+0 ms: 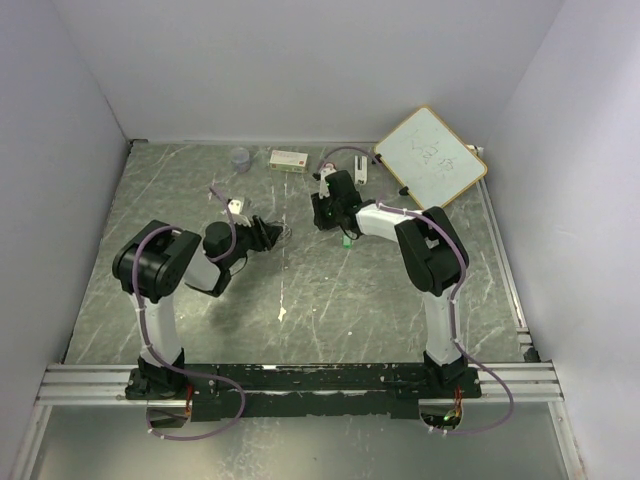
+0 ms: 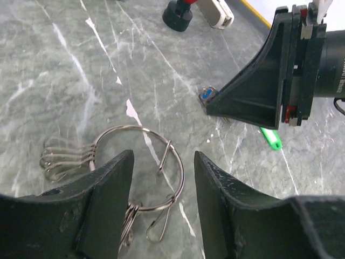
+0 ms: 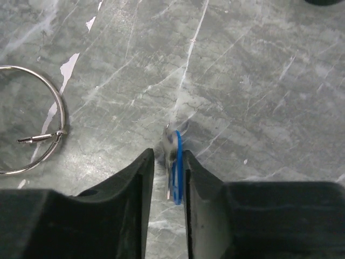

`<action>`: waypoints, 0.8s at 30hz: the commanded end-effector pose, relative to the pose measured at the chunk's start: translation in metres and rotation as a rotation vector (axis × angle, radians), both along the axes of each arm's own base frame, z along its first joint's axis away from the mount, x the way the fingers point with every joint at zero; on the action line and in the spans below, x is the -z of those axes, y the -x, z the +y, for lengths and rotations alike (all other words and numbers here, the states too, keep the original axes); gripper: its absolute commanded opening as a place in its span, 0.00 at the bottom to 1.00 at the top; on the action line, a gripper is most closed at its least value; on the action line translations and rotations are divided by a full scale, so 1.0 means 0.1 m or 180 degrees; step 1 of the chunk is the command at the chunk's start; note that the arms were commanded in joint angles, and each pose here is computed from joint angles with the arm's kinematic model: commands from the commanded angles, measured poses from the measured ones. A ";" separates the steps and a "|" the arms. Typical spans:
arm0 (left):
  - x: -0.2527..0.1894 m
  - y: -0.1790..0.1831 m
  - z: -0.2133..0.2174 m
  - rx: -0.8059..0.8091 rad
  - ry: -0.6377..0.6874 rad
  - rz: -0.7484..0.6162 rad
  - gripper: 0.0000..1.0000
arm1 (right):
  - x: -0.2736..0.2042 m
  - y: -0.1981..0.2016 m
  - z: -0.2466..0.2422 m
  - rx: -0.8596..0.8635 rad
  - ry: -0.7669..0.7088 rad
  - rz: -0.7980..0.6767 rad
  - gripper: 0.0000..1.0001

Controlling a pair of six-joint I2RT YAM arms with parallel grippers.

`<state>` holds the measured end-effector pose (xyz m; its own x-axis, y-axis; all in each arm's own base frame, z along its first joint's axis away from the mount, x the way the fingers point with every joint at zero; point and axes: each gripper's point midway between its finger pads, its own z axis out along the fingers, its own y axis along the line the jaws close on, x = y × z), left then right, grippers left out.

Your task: Remove the keys from the keyring

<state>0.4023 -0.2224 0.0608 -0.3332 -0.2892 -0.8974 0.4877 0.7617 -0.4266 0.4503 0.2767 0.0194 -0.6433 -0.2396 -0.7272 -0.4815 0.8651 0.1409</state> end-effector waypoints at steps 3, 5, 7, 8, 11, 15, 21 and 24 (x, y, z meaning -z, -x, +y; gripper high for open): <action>-0.25 0.08 0.12 -0.0126 0.0055 -0.0187 0.64 | -0.06 -0.10 -0.02 -0.0018 0.0080 -0.0114 0.33; -0.31 0.11 0.12 -0.0107 0.0057 -0.0240 0.66 | -0.11 -0.11 -0.04 -0.0003 0.0099 -0.0155 0.34; -0.40 0.15 0.13 -0.0085 0.0075 -0.0321 0.71 | -0.21 -0.12 -0.05 0.0009 0.0089 -0.0218 0.35; -0.44 0.16 0.13 -0.0081 0.0079 -0.0351 0.73 | -0.26 -0.12 -0.05 0.0016 0.0079 -0.0254 0.35; -0.52 0.19 0.15 -0.0084 0.0031 -0.0421 0.82 | -0.50 -0.12 -0.09 0.0055 0.0030 -0.0412 0.36; -0.62 0.22 0.22 -0.0152 -0.0082 -0.0502 0.99 | -0.78 -0.13 -0.18 0.0175 0.0022 -0.0645 0.41; -0.79 0.30 0.36 -0.0250 -0.0336 -0.0688 1.00 | -1.07 -0.09 -0.40 0.0426 0.0102 -0.0890 0.44; -0.84 0.33 0.42 -0.0321 -0.0421 -0.0646 1.00 | -1.14 -0.01 -0.54 0.0601 0.0136 -0.0929 0.45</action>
